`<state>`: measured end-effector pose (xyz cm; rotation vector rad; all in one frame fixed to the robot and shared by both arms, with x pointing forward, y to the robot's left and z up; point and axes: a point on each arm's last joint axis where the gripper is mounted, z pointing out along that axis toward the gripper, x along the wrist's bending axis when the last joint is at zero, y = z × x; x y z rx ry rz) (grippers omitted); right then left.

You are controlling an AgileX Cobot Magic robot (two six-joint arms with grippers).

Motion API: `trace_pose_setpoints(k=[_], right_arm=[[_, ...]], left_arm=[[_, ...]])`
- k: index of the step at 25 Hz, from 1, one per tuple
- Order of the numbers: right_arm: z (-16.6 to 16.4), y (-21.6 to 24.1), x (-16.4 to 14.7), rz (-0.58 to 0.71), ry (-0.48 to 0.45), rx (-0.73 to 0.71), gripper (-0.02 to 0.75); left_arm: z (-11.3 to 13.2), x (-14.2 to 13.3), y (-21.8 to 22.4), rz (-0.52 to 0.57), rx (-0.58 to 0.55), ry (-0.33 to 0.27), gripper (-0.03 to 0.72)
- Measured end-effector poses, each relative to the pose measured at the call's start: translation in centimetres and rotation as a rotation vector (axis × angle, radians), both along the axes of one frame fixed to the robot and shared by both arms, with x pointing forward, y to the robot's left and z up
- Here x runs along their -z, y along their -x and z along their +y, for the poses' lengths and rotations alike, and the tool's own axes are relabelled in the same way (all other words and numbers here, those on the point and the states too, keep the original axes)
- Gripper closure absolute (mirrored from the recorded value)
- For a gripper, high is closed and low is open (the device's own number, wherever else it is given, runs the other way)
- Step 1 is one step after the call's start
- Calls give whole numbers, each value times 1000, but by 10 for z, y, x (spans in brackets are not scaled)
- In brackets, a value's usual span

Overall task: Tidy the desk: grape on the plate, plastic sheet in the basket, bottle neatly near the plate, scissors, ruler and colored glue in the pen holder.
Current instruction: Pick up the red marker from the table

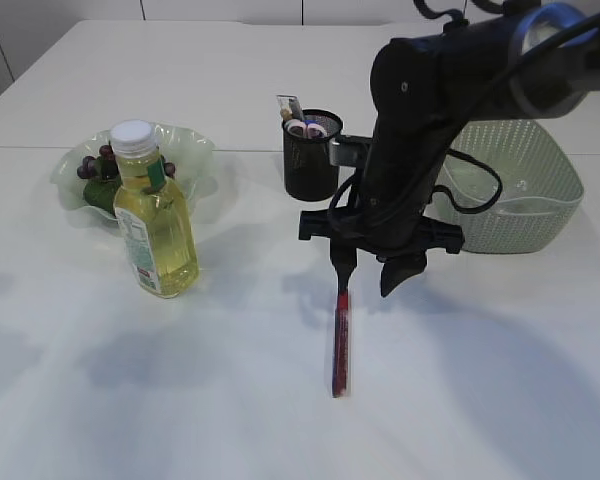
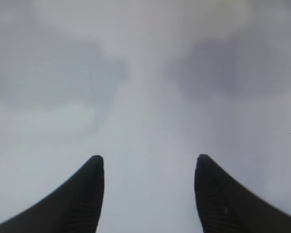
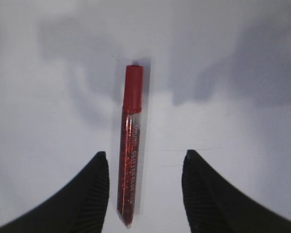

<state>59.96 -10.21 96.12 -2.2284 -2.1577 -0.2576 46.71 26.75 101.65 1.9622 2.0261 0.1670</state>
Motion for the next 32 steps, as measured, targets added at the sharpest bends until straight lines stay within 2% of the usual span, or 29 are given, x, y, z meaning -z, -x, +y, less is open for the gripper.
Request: trace_pose_setpoints(k=[10,24,32], right_arm=[[8,-9,37,40,-25,61,351],[14,-21,61,51,-25,97,351],[12,-23,62,51,4,113,358]], left_arm=[[0,0,0,-4,0,0,254],[0,0,-1,-13,-2,1,254],[0,-1,-3,-32,-4,2,254]])
